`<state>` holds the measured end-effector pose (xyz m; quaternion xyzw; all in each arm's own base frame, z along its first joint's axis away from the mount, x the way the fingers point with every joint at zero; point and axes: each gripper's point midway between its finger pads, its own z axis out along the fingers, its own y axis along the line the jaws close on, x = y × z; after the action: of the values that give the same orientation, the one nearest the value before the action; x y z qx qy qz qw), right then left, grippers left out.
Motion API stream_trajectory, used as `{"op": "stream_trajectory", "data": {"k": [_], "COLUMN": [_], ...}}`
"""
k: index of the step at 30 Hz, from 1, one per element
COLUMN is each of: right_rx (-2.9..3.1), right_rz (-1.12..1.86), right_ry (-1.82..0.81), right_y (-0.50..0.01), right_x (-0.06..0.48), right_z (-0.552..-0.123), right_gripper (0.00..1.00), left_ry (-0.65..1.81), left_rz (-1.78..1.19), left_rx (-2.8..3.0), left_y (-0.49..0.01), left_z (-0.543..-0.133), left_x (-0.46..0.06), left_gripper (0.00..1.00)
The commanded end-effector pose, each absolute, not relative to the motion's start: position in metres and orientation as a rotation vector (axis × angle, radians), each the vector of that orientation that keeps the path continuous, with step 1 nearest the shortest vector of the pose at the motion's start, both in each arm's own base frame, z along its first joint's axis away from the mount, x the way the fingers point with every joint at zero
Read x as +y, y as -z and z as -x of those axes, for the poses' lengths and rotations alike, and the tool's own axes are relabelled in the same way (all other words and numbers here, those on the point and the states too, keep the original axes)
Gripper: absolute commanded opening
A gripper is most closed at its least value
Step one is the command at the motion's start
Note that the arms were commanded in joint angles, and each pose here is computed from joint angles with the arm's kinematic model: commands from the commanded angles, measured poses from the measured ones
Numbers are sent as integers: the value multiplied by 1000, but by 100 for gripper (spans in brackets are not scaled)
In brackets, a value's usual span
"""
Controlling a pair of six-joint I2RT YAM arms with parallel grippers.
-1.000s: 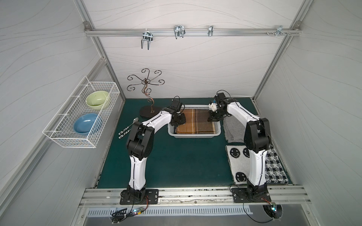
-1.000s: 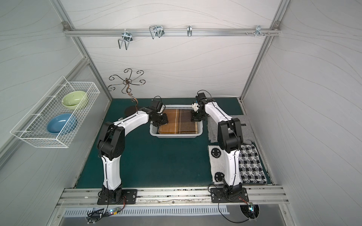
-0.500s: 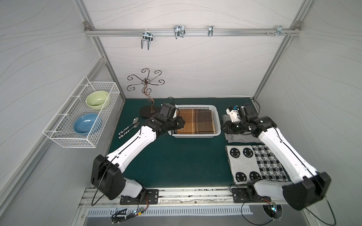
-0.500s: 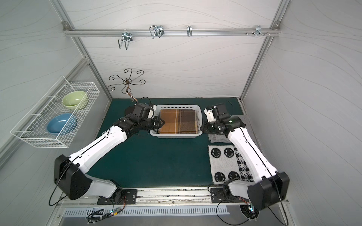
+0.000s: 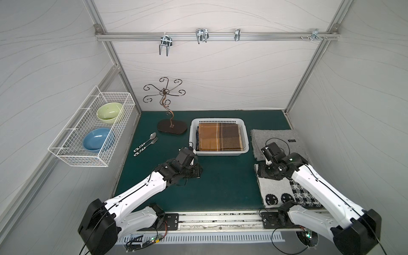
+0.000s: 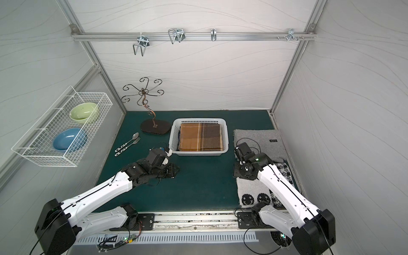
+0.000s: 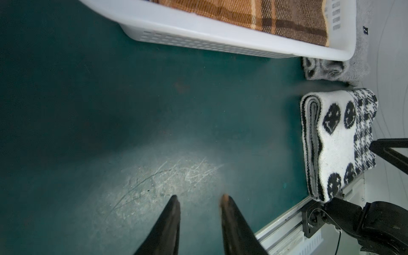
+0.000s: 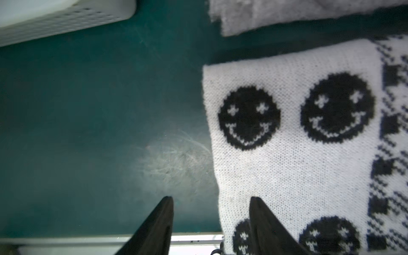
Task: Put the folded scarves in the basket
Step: Move the scarf to the center of the board.
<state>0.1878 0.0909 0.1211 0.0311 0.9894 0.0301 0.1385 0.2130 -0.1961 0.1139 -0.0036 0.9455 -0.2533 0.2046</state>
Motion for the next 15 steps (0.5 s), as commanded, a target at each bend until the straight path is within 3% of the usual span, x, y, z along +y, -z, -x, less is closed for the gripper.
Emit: {"op": "stream_trajectory", "data": {"k": [1,15], "right_rx": [2840,2973], "right_rz": [-150,-156], "right_ry": [87,15], "right_y": [-107,-38], "right_x": [73,86], "right_z": [-195,-193], "right_gripper": [60,59], "left_ry": [738,794], "left_rz": [11,39], "left_rx": [2582,2629], "left_y": [-122,-92], "left_z": [-218,-204], "left_x": [-200,-200], "left_gripper": [36,36]}}
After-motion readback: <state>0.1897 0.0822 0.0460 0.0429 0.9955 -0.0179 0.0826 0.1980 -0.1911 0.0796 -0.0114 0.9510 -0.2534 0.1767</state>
